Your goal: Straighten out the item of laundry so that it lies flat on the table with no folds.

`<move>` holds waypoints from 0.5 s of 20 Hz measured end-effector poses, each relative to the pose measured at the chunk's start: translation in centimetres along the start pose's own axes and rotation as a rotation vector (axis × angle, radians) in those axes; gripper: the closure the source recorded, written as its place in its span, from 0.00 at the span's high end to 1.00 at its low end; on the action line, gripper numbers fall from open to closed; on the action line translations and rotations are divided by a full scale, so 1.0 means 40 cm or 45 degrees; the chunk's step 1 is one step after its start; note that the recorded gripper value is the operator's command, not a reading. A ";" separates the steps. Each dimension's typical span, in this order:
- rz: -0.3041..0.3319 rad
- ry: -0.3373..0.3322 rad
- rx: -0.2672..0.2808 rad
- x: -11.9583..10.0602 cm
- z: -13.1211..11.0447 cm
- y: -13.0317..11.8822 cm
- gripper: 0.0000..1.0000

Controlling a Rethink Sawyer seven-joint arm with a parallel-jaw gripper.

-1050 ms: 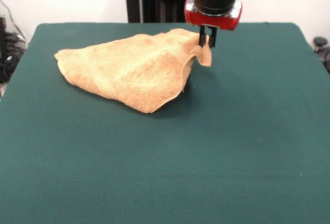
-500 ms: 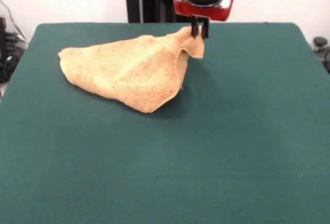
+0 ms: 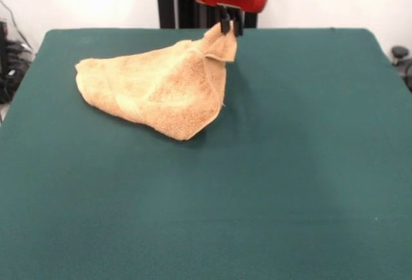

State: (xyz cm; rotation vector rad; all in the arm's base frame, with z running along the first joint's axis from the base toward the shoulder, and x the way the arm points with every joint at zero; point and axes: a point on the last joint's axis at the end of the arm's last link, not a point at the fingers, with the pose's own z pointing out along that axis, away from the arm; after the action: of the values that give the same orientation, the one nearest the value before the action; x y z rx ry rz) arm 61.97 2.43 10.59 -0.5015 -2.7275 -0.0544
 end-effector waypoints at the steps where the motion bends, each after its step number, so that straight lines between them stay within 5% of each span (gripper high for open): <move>1: 0.004 0.002 -0.002 -0.004 -0.007 -0.005 0.00; 10: 0.018 -0.006 -0.012 -0.036 -0.042 -0.025 0.00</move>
State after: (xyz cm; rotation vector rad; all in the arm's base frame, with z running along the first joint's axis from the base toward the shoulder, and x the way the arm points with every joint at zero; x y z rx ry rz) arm 63.45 0.84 11.68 -0.5243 -2.7295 -0.0627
